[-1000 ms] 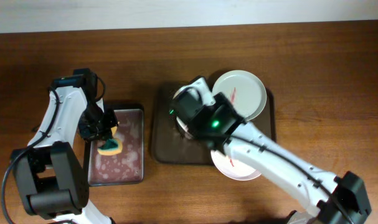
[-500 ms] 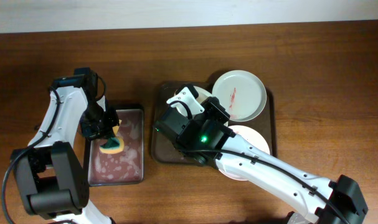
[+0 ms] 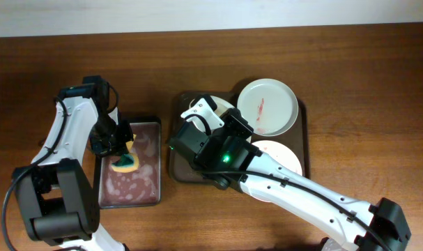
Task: Clean dirty plates on tray and stack at the side
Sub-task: 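Lift the cleaned plate off the brown tray with the right gripper, then carry the plate right and set it on the table with right gripper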
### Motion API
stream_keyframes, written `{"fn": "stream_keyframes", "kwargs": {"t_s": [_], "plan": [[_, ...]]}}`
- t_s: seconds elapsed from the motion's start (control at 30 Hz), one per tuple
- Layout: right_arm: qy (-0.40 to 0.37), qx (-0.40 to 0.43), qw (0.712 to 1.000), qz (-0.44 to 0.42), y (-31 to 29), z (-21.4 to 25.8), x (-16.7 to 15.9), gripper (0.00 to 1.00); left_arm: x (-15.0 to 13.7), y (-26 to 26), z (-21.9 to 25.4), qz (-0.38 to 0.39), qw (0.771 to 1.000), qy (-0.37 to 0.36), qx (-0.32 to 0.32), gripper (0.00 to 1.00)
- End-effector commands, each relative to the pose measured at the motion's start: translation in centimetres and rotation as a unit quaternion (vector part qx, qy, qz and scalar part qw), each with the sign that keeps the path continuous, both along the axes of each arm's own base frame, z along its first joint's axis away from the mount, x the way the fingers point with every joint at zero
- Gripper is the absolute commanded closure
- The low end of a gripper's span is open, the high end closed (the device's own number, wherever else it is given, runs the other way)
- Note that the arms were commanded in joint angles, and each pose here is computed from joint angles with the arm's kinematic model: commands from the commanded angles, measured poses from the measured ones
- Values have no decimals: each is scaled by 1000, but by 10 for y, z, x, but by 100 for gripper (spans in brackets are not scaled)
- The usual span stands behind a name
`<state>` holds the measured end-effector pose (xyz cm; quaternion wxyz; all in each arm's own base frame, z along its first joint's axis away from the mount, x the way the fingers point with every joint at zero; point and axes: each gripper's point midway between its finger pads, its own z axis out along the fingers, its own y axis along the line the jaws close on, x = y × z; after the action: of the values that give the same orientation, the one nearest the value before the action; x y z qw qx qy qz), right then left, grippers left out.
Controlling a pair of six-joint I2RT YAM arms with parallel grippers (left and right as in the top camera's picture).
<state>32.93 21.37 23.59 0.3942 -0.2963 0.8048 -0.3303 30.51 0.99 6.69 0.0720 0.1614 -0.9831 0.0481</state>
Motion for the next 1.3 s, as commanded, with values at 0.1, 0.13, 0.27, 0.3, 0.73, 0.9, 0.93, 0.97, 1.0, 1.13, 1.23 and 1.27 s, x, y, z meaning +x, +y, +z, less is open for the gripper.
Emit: {"fn": "stream_keyframes", "kwargs": {"t_s": [0.1, 0.13, 0.27, 0.3, 0.73, 0.9, 0.93, 0.97, 1.0, 1.13, 1.23, 1.27], "plan": [[-27, 12, 1000, -5, -2, 21, -1, 96, -1, -3, 5, -8, 1000, -7, -10, 100], [-24, 14, 1000, -3, -1, 20, -1, 96, -1, -3, 5, -8, 1000, -7, -10, 100], [-17, 18, 1000, 1, 1, 18, -1, 96, -3, -3, 5, -8, 1000, -3, -10, 100], [-17, 18, 1000, 1, 1, 18, -1, 96, -3, -3, 5, -8, 1000, -3, -10, 100], [141, 251, 956, -50, -3, -28, 9, 96, -7, -4, 6, -10, 1000, 5, -11, 100], [288, 455, 839, -87, -46, -36, 28, 96, -9, -4, 6, -10, 1000, 8, -12, 100], [297, 490, 813, -104, -64, -35, 33, 96, -9, -4, 6, -10, 1000, 9, -12, 100], [299, 523, 789, -124, -86, -33, 38, 96, -9, -4, 6, -10, 1000, 9, -12, 100], [292, 549, 769, -148, -110, -31, 42, 96, -9, -4, 6, -10, 1000, 9, -12, 100], [251, 616, 713, -223, -208, -28, 44, 96, -10, -4, 6, -16, 1000, 10, -13, 100], [256, 607, 719, -222, -231, -31, 32, 96, -12, -4, 6, -19, 1000, 14, -13, 100], [259, 597, 724, -227, -231, -33, 31, 96, -12, -4, 6, -20, 1000, 14, -14, 100]]}}
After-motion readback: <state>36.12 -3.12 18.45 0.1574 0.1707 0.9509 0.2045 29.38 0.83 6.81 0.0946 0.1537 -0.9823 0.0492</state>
